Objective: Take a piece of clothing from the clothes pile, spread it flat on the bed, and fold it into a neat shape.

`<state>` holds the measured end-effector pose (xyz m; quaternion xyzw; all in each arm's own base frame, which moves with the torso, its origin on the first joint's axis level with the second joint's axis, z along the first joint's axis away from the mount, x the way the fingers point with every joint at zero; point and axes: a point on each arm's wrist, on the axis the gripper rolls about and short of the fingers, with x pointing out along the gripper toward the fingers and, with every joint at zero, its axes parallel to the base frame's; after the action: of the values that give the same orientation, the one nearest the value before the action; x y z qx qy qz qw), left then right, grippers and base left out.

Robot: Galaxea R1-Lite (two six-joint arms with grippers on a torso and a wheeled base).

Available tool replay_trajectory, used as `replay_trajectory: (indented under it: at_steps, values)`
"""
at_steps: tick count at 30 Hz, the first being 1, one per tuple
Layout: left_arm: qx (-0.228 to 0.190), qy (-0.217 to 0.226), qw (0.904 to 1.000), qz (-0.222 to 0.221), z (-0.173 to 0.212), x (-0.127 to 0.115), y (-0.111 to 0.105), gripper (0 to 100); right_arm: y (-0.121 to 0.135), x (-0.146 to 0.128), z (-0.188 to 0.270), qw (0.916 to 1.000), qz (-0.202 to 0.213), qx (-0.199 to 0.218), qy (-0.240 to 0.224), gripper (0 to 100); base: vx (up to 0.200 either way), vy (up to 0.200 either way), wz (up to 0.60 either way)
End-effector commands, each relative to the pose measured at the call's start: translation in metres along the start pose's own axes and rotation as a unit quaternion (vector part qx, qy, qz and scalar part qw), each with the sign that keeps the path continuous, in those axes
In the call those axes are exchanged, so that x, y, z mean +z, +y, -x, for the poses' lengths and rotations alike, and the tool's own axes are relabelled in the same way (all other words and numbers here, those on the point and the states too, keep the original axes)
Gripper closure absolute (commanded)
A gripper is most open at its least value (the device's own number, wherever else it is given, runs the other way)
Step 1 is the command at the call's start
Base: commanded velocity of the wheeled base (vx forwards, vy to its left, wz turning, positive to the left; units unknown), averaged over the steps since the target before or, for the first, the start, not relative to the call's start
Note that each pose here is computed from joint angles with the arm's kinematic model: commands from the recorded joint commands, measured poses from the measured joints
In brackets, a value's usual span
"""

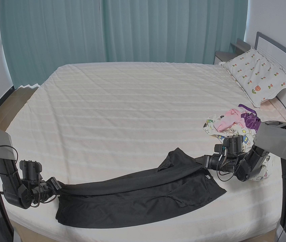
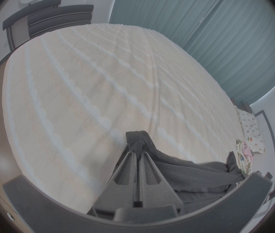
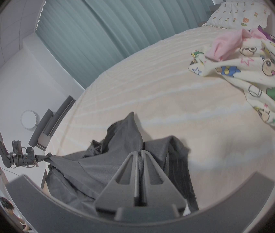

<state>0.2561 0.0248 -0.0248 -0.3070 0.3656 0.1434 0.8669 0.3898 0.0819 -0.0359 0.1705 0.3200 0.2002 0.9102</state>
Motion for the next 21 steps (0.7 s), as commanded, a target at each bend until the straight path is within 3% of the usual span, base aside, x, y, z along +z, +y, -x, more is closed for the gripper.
replay_trajectory:
  at_steps: [1, 4, 5, 6, 15, 21]
  values:
    - [0.013, 0.028, 0.9994, -0.013, -0.004, -0.012, 0.005, 100, -0.003, -0.014, 0.005, 0.9997, 0.0, -0.007, 0.024, 100, 0.0, 0.0, 0.0]
    - [0.022, 0.041, 0.9987, -0.021, -0.006, -0.018, 0.009, 100, -0.004, -0.021, 0.007, 0.9993, 0.004, -0.01, 0.036, 100, 0.0, 0.0, 0.0]
    - [0.022, 0.041, 0.9987, -0.02, -0.006, -0.018, 0.009, 100, -0.004, -0.022, 0.008, 0.9992, 0.005, -0.011, 0.039, 0, 0.0, 0.0, 0.0]
    - [0.024, 0.043, 0.9986, -0.02, -0.005, -0.018, 0.01, 0, -0.003, -0.025, 0.009, 0.999, 0.006, -0.012, 0.043, 0, 0.0, 0.0, 0.0]
    - [0.017, 0.031, 0.9993, -0.012, 0.007, -0.021, 0.013, 0, 0.0, -0.002, 0.024, 0.9999, 0.004, -0.009, 0.007, 0, 0.0, 0.0, 0.0]
    - [-0.019, -0.048, 0.9968, 0.061, 0.032, -0.001, 0.012, 0, 0.015, 0.021, 0.033, 0.9994, -0.017, 0.011, -0.027, 0, 0.0, 0.0, 0.0]
